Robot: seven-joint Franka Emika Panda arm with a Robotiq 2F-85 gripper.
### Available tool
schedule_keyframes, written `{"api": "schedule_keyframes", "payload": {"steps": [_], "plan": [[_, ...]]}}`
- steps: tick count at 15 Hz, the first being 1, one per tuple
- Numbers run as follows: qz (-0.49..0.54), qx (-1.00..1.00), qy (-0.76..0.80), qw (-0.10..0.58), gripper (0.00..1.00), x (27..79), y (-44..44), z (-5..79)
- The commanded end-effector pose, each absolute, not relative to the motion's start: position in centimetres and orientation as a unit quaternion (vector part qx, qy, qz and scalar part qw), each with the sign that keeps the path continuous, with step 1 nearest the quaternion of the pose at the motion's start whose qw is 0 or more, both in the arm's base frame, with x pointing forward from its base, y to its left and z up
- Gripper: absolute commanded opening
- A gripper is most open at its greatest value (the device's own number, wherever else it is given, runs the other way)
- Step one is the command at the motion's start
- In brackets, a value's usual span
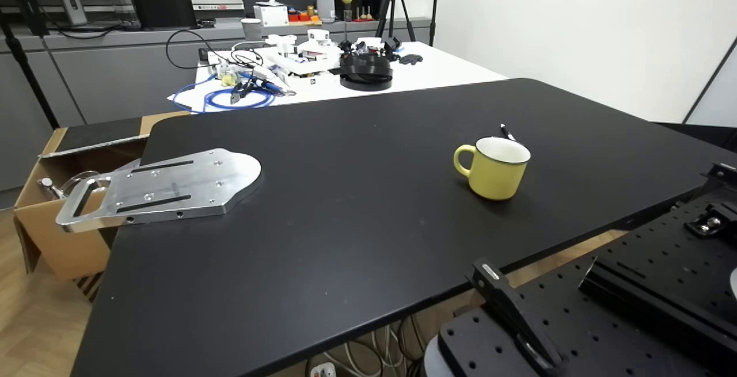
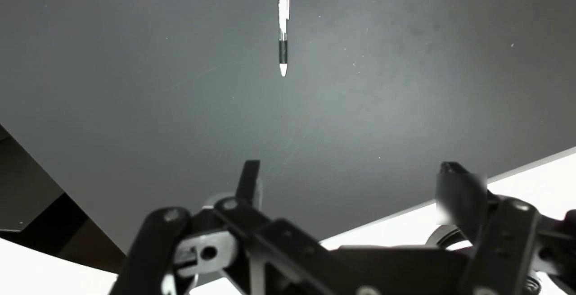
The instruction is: Put the pen into the yellow mug.
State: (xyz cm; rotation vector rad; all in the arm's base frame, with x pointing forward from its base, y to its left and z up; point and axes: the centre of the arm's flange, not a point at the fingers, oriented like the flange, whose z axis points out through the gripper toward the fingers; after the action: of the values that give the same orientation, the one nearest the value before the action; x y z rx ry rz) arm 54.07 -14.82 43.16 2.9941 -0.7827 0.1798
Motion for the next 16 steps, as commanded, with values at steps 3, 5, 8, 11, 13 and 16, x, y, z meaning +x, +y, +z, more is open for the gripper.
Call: {"api": "schedule_keyframes", "payload": {"steps": [3,5,8,11,13,16], "plan": [[0.057,0.962,-0.269,0.003,1.0,59.6,-16.0,38.7],[0.057,0.961,-0.27,0.001,1.0,60.5,-16.3,36.7],[0.052,0.962,-0.27,0.002,1.0,61.5,-16.9,33.8],[0.043,0.963,-0.267,0.004,1.0,62.4,-17.5,30.9],[0.035,0.964,-0.264,0.004,1.0,62.8,-17.7,29.3],[0.031,0.966,-0.256,0.005,1.0,63.2,-17.7,27.1]]}}
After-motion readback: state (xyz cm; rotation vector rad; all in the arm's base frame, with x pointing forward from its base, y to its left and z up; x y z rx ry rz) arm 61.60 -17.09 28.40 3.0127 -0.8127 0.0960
